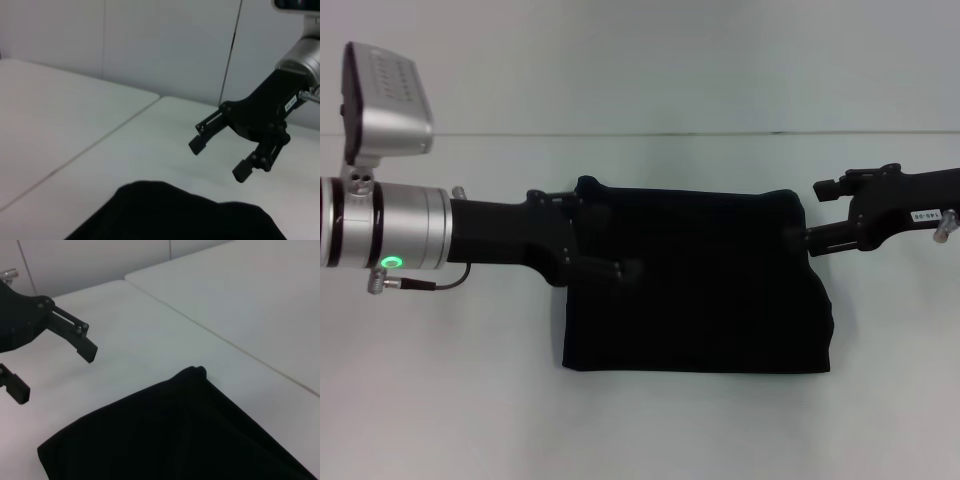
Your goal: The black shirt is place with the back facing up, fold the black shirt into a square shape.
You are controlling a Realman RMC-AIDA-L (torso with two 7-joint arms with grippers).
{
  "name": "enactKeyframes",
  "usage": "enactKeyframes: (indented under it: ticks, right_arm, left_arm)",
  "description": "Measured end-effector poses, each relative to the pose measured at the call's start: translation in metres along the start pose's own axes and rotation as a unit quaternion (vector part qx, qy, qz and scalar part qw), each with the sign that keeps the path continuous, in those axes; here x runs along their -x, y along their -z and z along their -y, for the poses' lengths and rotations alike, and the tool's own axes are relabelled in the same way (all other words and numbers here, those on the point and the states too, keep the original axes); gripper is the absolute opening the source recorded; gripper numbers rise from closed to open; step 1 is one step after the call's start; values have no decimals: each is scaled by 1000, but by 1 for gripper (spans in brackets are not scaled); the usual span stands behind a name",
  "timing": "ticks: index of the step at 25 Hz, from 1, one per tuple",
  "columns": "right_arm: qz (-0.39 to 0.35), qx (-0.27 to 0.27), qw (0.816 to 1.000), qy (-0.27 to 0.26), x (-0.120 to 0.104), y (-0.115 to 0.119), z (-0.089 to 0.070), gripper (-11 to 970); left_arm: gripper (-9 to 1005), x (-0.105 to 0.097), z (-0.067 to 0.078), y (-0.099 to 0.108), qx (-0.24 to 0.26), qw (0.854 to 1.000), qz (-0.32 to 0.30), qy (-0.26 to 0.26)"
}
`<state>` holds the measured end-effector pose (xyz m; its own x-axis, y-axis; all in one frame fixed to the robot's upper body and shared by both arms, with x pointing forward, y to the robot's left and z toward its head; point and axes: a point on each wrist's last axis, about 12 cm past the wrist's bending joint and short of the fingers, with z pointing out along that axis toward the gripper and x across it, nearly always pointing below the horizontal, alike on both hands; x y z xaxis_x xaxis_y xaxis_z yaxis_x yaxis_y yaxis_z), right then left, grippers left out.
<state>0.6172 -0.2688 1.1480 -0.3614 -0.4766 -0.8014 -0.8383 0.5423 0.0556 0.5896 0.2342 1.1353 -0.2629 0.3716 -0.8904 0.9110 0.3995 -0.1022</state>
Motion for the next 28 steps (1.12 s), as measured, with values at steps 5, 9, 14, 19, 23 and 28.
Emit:
enactKeyframes:
  ticks: [5, 9, 14, 19, 23, 28]
  right_arm:
    - [-4, -1, 1000, 0, 0, -3, -1, 914]
    - [-3, 0, 1000, -2, -1, -5, -2, 916]
    - [-2, 2, 1000, -2, 0, -7, -3, 917]
    - [-2, 3, 1000, -1, 0, -8, -4, 917]
    - [-3, 4, 1000, -1, 0, -8, -4, 917]
    - [-3, 4, 1000, -1, -1, -8, -4, 917]
  left_arm:
    - [949, -3, -2, -3, 6, 1000, -28, 4]
    - [949, -4, -2, -3, 9, 1000, -28, 7]
    - [949, -8, -3, -4, 19, 999, -29, 11]
    - [949, -10, -2, -3, 19, 999, -30, 15]
    - [949, -13, -2, -4, 19, 999, -31, 19]
    - [949, -13, -3, -3, 21, 999, -29, 21]
